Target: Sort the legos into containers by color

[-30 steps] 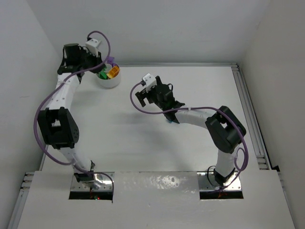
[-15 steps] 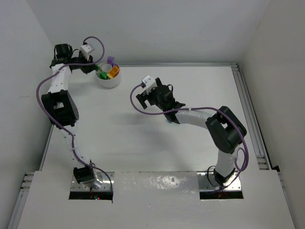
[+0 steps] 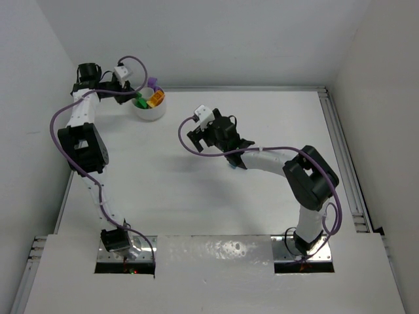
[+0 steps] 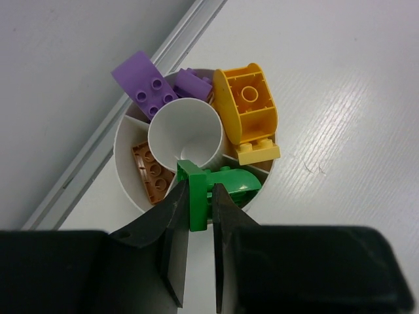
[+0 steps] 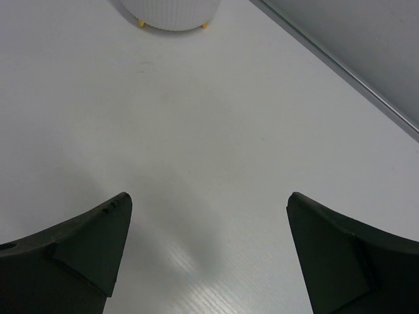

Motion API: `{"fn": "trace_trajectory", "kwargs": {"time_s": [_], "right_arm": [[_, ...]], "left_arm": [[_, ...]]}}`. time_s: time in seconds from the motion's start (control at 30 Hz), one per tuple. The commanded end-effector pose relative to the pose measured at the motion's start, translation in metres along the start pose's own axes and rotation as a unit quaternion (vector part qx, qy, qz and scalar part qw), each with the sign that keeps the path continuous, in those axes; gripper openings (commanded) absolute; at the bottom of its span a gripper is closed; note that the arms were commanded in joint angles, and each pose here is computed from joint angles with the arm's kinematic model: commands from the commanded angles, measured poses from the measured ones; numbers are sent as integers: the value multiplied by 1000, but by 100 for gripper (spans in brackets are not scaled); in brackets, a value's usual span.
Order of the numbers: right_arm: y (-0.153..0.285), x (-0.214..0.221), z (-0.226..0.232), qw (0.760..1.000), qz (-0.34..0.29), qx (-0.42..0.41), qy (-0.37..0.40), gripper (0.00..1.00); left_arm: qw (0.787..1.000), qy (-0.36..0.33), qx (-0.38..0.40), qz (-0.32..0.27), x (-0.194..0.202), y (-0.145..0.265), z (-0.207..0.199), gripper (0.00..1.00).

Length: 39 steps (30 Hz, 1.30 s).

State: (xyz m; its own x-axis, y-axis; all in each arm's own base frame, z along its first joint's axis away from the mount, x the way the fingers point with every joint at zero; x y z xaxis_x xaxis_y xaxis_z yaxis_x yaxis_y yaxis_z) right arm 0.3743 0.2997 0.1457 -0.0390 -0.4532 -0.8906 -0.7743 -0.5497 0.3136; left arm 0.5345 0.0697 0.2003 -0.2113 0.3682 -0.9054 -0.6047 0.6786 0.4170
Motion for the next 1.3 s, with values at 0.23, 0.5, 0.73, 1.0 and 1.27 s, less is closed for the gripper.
{"fn": "trace_trajectory", "kwargs": {"time_s": [0.23, 0.5, 0.73, 1.0, 1.27], "right_arm": [[6, -49, -14, 998, -55, 5, -7, 99], [5, -52, -13, 998, -58, -4, -3, 99], [6, -51, -12, 998, -57, -8, 0, 98], [7, -48, -12, 999, -52, -8, 7, 99], [5, -49, -12, 998, -56, -10, 8, 99]], "left_arm": [[999, -33, 8, 15, 14, 2, -2, 0], [999, -29, -25, -1, 11, 9, 14, 0], [1000, -16, -14, -6, 17, 6, 11, 0], [1000, -6, 14, 3, 23, 8, -5, 0], [1000, -15, 17, 6, 22, 11, -11, 0]]}}
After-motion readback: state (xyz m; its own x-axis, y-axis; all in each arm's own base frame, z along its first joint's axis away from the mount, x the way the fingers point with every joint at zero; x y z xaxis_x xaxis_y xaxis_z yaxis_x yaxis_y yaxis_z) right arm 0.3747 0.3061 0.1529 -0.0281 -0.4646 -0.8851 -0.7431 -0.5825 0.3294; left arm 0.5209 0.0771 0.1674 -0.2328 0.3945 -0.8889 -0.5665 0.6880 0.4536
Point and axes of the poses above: each gripper's point midway between its finger pads, its own y axis back along the fingers, its own z axis along the line the jaws close on, x = y × z, the point moved 6 cm from there along y, back along the fingers, and after that the axes turned 6 degrees about y, right-handed, at the moved point
